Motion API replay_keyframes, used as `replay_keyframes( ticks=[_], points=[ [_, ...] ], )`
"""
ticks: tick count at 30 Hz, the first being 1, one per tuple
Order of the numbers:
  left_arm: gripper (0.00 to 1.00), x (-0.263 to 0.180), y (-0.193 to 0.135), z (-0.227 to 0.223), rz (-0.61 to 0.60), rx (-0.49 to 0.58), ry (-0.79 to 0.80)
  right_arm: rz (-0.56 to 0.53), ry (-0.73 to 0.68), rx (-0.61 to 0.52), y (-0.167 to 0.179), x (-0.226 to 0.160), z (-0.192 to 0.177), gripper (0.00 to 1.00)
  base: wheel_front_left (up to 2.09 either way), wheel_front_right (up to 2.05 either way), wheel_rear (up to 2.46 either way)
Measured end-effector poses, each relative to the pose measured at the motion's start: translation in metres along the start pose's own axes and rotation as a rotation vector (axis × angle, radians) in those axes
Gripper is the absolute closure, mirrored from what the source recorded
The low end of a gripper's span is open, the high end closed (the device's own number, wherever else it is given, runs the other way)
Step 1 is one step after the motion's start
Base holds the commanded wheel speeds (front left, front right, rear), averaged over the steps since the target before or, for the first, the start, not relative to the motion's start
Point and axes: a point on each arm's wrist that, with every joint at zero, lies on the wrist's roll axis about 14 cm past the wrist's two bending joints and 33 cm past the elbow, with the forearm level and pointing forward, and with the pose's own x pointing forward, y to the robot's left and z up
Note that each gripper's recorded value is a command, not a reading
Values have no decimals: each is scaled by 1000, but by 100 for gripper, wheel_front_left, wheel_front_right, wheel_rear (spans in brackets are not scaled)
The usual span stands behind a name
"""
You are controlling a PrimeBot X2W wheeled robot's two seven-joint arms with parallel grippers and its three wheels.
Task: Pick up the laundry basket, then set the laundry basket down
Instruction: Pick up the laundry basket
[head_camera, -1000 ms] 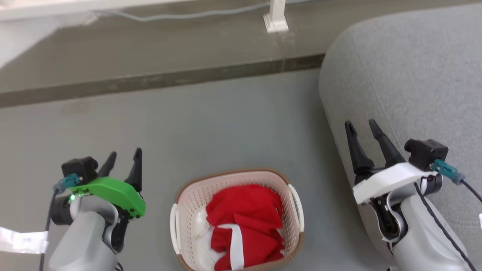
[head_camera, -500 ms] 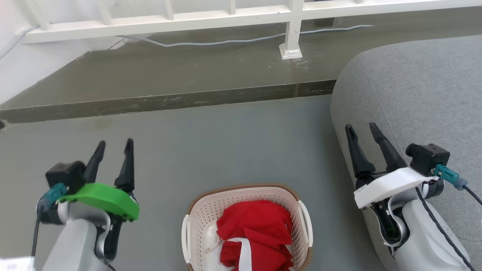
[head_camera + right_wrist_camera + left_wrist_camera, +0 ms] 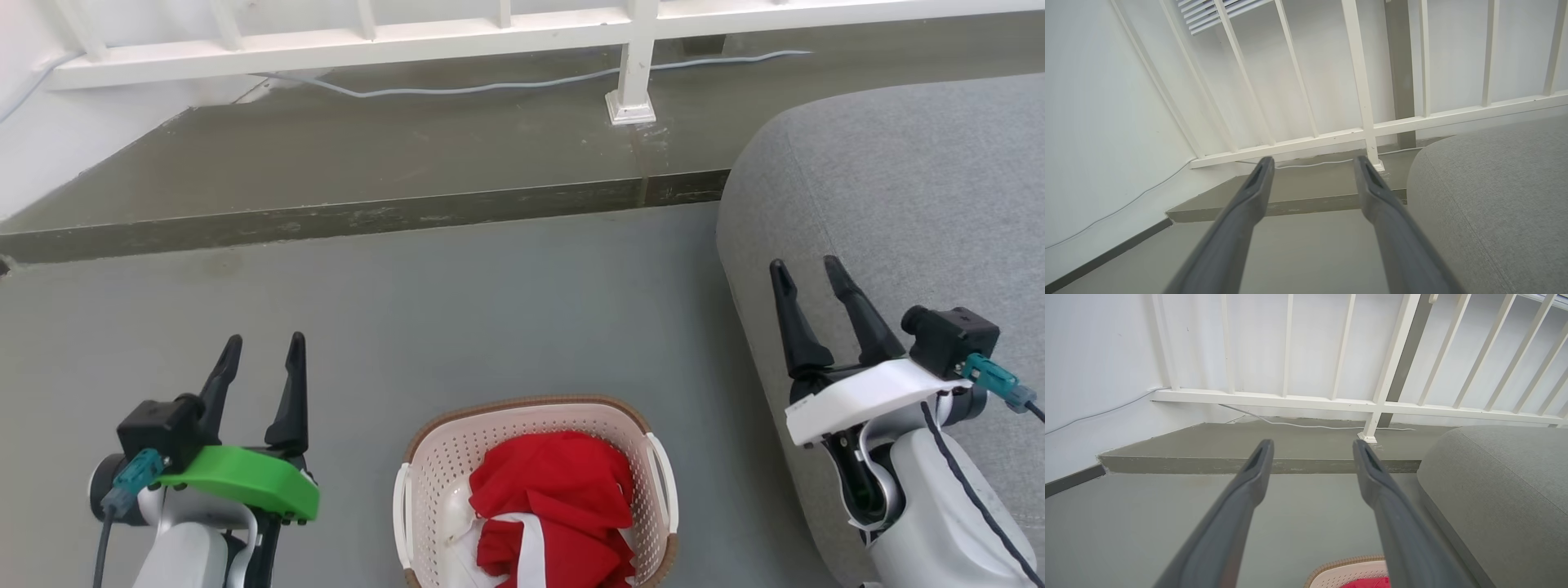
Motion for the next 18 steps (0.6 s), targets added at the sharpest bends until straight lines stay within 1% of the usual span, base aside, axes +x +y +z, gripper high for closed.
replay_keyframes(
  ticks=[18],
  points=[
    [0, -11, 4, 1, 33, 12, -16, -2, 17, -7, 0, -2, -7, 0, 0, 0, 0]
  ],
)
